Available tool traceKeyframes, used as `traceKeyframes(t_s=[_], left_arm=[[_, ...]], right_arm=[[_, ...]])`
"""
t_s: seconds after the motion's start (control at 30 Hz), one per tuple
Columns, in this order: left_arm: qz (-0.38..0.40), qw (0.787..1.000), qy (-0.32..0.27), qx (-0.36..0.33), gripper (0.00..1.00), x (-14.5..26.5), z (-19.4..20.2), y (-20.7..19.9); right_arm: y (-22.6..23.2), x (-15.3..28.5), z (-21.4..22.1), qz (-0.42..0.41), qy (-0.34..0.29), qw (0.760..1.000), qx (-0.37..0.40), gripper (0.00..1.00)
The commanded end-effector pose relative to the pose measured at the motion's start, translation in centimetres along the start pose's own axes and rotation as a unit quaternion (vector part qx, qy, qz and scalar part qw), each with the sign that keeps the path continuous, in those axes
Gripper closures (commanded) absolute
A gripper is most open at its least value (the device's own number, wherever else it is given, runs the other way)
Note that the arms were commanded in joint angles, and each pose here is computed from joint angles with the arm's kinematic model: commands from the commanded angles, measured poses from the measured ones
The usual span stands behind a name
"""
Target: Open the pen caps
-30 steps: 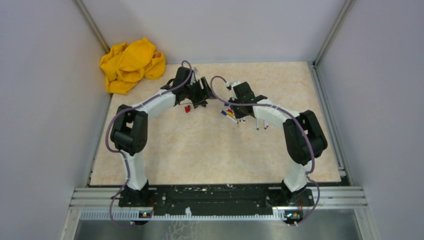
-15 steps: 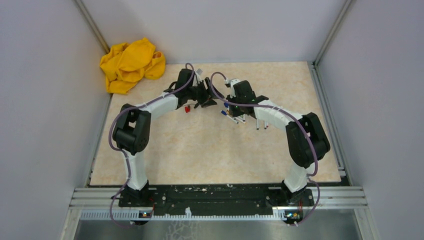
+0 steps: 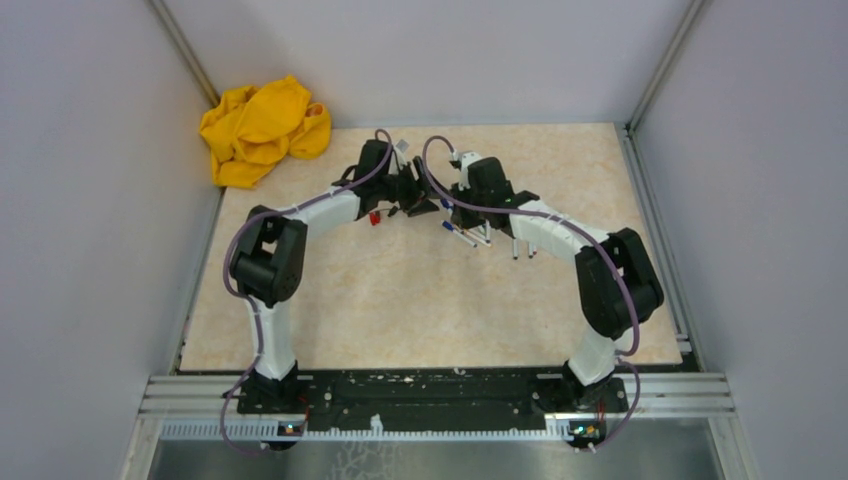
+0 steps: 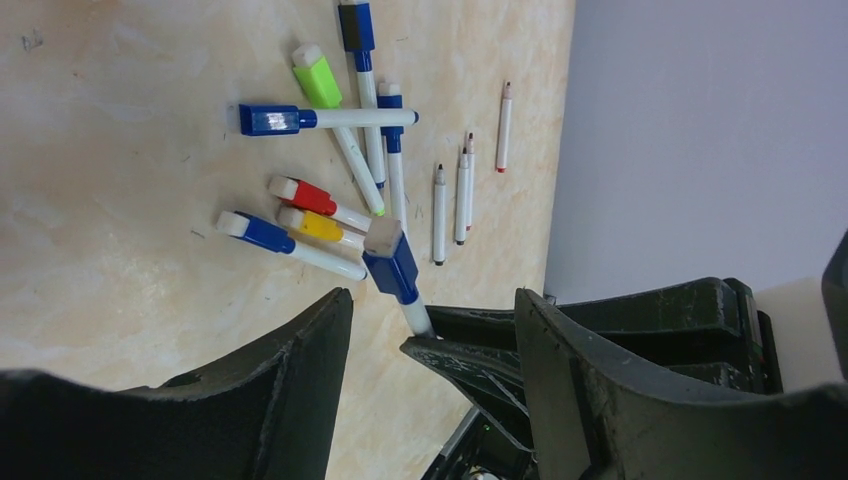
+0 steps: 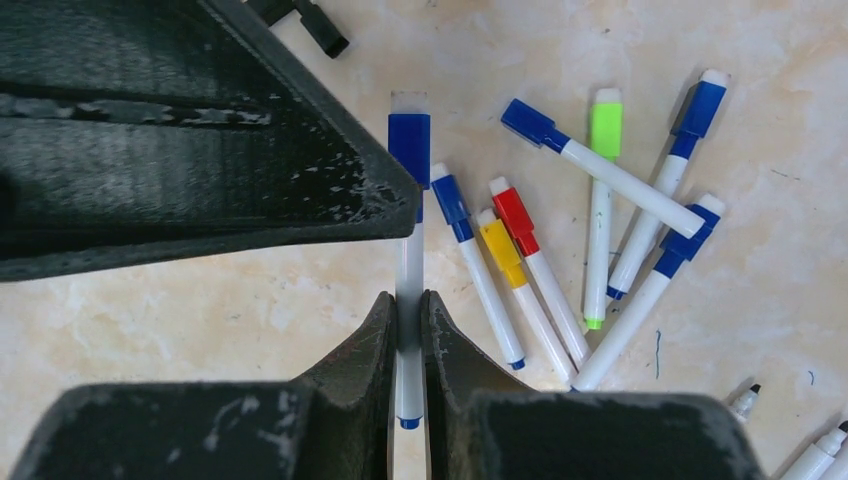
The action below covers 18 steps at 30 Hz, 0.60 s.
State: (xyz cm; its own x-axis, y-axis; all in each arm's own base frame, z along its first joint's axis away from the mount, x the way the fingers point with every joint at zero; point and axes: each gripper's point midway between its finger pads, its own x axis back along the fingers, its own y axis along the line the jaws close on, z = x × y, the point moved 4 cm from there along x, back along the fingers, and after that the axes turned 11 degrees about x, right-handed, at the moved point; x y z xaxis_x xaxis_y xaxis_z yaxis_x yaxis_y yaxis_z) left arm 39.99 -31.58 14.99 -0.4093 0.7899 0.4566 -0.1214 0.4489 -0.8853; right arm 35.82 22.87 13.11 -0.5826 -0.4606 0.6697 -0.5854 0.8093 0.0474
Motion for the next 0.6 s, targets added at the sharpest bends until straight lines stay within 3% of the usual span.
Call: traceKeyframes(t_s=[0.0, 0.33, 0.57], left_arm=[[0.009, 1.000, 0.007, 0.013, 0.33, -0.6, 0.3, -0.1], [0.016, 1.000, 0.005, 0.025, 0.39, -1.1, 0.2, 0.0], [0.022, 0.999, 0.004, 0.029, 0.61, -1.0, 0.1, -0.3]], right_arm=[[1.7, 2.1, -3.3, -0.027, -0.068, 0.997, 0.002, 1.00], [2.6, 2.2, -3.6, -0.042, -0.076, 0.996, 0.000, 1.00], [2.7, 2.0, -3.2, -0.042, -0.073, 0.996, -0.001, 1.00]])
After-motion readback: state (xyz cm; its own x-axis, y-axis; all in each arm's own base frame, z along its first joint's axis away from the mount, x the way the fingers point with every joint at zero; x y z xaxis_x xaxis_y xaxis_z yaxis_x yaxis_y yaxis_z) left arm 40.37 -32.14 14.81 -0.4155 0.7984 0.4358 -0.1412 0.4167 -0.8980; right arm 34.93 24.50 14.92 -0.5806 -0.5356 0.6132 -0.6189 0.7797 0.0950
